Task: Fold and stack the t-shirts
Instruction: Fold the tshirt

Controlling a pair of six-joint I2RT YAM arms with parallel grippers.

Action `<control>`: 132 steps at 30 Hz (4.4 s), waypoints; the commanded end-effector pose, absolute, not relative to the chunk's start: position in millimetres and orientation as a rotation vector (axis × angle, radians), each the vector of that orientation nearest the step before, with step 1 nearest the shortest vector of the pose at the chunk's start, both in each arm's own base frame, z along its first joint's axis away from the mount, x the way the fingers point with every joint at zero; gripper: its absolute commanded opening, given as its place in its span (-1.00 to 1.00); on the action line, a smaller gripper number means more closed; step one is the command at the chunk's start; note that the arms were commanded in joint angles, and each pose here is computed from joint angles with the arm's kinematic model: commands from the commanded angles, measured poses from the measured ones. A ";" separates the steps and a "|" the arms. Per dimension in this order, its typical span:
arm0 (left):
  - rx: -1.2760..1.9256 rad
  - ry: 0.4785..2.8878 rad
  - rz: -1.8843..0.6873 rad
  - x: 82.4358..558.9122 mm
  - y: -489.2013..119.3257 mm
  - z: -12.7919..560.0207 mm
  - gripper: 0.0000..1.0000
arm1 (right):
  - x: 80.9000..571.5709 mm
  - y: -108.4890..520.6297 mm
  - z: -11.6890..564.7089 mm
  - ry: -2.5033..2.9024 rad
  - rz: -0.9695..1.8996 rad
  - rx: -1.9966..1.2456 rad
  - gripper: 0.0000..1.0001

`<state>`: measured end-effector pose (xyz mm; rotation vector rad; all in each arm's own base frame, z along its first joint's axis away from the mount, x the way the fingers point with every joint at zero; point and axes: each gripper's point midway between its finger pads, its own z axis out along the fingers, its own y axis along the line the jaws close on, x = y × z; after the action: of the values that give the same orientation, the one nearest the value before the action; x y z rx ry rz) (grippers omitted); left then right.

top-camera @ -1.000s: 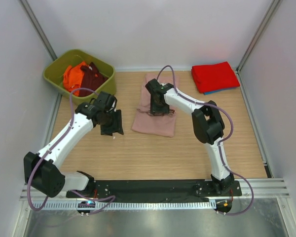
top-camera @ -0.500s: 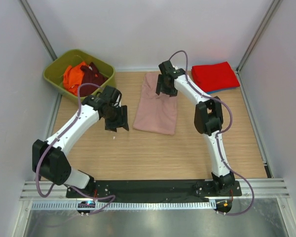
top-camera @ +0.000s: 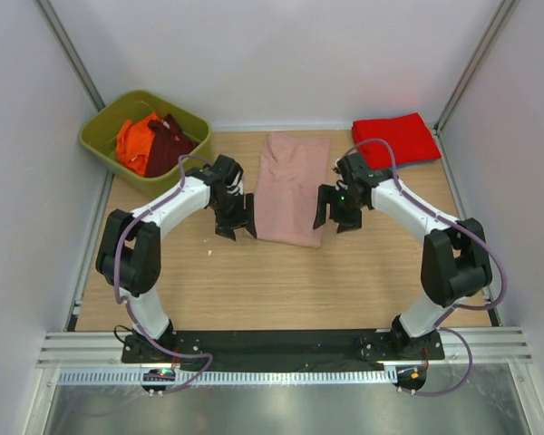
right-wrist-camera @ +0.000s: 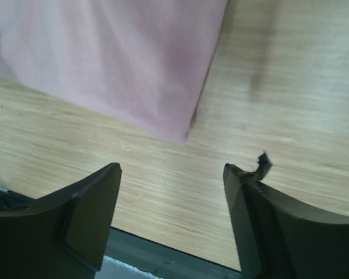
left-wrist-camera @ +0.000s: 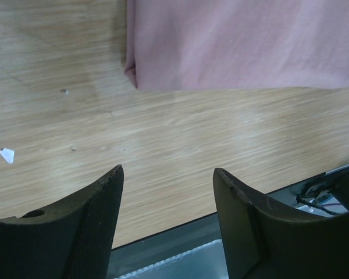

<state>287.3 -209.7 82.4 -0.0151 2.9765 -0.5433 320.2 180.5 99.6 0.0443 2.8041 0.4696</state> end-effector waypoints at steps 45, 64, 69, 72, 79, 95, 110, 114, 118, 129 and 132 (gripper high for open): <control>0.032 3.019 -0.502 323.7 -215.0 32.9 -0.99 | 283.5 187.7 28.6 2.888 0.691 -0.003 -0.98; 0.110 3.202 -0.278 173.8 -202.2 44.3 -0.24 | 177.6 122.5 43.7 3.209 0.211 0.072 -0.47; 0.179 3.066 -0.280 202.5 -207.5 95.2 0.04 | 225.2 134.9 78.6 3.065 0.240 0.040 -0.06; 0.238 2.977 -0.338 229.8 -225.3 115.6 -0.01 | 255.2 150.5 93.9 3.011 0.306 0.019 -0.03; 0.236 2.852 -0.588 305.0 -279.5 115.1 -0.31 | 329.4 178.0 90.5 2.912 0.437 0.074 -0.29; 0.094 2.835 -0.667 367.0 -284.0 69.5 -0.44 | 364.6 170.9 59.1 2.908 0.490 0.142 -0.74; 0.046 2.977 -0.293 350.8 -229.6 16.3 -0.43 | 387.1 158.2 28.4 2.930 0.431 0.189 -0.74; 0.068 2.966 -0.289 351.1 -228.2 20.0 -0.43 | 388.6 159.2 30.6 2.928 0.431 0.182 -0.74; 0.092 2.918 -0.311 358.7 -231.8 45.1 -0.41 | 394.1 160.1 45.6 2.902 0.436 0.165 -0.71; 0.033 2.711 -0.833 369.8 -292.9 136.5 -0.46 | 385.9 222.6 113.5 2.799 0.840 0.102 -0.37; -0.016 2.705 -1.051 371.6 -321.1 131.4 -0.62 | 378.5 246.9 105.6 2.800 0.986 0.122 -0.43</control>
<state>367.3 -285.1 118.2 0.0302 2.7639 -0.7502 385.2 210.1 77.6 0.1390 2.8697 0.7373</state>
